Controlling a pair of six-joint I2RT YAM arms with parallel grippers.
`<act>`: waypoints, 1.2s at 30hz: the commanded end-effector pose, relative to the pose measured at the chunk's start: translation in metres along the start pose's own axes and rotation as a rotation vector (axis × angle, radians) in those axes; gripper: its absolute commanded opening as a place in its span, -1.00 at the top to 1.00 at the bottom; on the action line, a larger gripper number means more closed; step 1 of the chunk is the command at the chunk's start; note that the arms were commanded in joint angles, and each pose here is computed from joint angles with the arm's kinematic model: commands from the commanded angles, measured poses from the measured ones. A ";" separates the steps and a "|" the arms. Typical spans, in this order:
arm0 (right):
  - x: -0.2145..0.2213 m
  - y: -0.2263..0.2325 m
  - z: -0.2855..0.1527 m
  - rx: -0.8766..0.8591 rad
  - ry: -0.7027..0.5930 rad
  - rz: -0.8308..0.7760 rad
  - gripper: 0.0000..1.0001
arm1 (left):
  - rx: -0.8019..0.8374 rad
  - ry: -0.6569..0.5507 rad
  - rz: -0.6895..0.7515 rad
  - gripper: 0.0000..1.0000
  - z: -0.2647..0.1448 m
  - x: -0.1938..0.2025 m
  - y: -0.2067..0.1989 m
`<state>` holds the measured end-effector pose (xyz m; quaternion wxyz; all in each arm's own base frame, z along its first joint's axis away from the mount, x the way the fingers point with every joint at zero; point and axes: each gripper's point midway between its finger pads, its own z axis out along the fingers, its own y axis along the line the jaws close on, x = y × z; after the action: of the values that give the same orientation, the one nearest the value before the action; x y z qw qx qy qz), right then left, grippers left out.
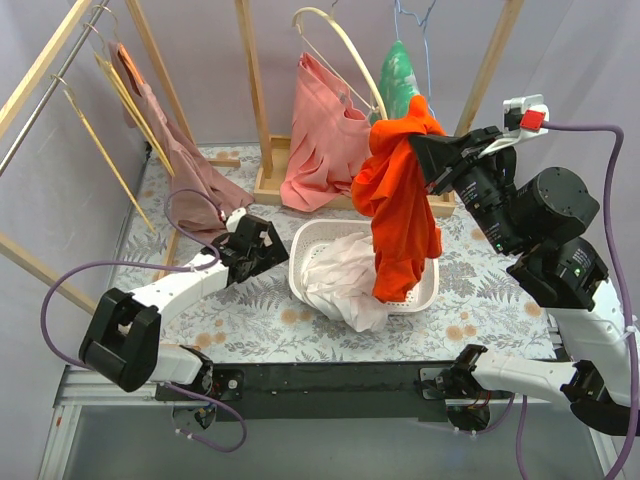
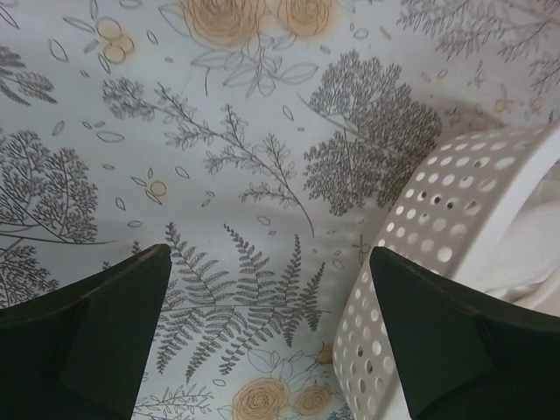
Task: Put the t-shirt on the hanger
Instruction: Move the bin to the center of the board.
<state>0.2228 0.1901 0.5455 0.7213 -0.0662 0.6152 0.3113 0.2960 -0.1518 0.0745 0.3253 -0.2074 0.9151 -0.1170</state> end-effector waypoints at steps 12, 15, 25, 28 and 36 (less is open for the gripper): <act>-0.034 0.004 -0.008 -0.026 -0.109 0.028 0.97 | 0.170 0.087 0.181 -0.96 -0.014 0.079 -0.099; -0.032 0.001 -0.008 -0.009 -0.108 0.019 0.97 | 0.224 0.117 0.202 -0.96 -0.016 0.095 -0.130; -0.026 -0.003 -0.005 0.012 -0.096 0.011 0.97 | 0.469 0.209 0.270 -0.96 -0.038 0.139 -0.218; -0.026 -0.002 -0.004 0.011 -0.092 0.011 0.97 | 0.495 0.213 0.273 -0.96 -0.040 0.141 -0.223; -0.016 0.008 0.003 -0.028 -0.064 0.025 0.97 | 0.322 0.106 0.230 -0.96 -0.039 0.095 -0.163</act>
<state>0.2258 0.1891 0.5398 0.7226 -0.0685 0.6199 0.2981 0.2393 -0.3855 0.0851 0.2808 0.0032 0.9214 -0.2688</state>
